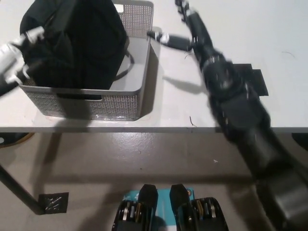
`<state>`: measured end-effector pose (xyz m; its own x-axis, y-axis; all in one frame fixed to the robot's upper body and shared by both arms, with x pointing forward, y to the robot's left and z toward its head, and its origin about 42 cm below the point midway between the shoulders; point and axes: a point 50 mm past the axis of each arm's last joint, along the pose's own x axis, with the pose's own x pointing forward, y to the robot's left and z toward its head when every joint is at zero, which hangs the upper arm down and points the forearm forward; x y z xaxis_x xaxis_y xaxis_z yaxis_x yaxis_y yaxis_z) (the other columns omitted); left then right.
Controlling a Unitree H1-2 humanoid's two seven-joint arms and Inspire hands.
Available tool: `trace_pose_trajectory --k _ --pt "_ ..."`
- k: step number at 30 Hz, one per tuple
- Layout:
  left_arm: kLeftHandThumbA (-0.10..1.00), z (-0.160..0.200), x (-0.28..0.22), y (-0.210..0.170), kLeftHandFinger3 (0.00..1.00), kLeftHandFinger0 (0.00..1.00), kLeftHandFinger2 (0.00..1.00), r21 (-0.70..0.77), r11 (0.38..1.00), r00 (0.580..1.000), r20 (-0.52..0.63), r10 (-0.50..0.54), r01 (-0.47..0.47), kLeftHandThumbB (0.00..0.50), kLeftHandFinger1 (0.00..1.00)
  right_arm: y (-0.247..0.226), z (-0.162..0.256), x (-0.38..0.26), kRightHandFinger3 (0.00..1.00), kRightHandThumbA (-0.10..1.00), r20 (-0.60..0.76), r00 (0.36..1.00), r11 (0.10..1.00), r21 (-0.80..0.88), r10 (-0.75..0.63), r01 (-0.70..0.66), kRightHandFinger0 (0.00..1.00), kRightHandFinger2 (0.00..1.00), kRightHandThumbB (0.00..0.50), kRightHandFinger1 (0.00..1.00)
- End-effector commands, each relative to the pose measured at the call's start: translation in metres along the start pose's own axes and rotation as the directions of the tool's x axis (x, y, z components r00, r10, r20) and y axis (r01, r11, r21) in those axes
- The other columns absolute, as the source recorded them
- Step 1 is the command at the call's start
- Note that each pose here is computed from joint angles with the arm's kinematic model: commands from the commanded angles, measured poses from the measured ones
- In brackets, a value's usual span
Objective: Use both hands to pick up a lunch bag on the right hand side and place it into a container on the left hand side
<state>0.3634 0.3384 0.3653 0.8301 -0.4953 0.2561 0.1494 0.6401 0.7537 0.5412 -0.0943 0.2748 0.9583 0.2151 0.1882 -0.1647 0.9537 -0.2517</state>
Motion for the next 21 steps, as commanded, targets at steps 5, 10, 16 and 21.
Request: trace_pose_trajectory --k 5,10,16,21 --pt "1.00 0.058 -0.075 -0.046 1.00 1.00 1.00 -0.454 0.851 0.890 0.227 0.395 -0.262 0.306 1.00 -0.011 0.119 -0.218 1.00 1.00 0.739 0.673 0.958 0.202 -0.013 -0.203 1.00 1.00 0.270 1.00" --pt "1.00 0.051 -0.093 -0.095 1.00 1.00 1.00 -0.484 0.849 0.918 0.200 0.341 -0.210 0.354 1.00 -0.001 0.087 -0.271 1.00 1.00 0.712 0.702 0.968 0.169 0.010 -0.186 1.00 1.00 0.333 1.00" --pt "1.00 0.043 -0.108 -0.135 1.00 1.00 1.00 -0.551 0.828 0.963 0.148 0.224 -0.108 0.361 1.00 -0.004 0.053 -0.301 1.00 1.00 0.673 0.740 0.972 0.157 0.024 -0.174 1.00 1.00 0.351 1.00" --pt "1.00 0.034 -0.113 -0.162 1.00 1.00 1.00 -0.581 0.809 0.977 0.104 0.184 -0.091 0.342 1.00 -0.003 0.033 -0.333 1.00 1.00 0.606 0.795 0.968 0.197 0.004 -0.156 1.00 1.00 0.375 1.00"
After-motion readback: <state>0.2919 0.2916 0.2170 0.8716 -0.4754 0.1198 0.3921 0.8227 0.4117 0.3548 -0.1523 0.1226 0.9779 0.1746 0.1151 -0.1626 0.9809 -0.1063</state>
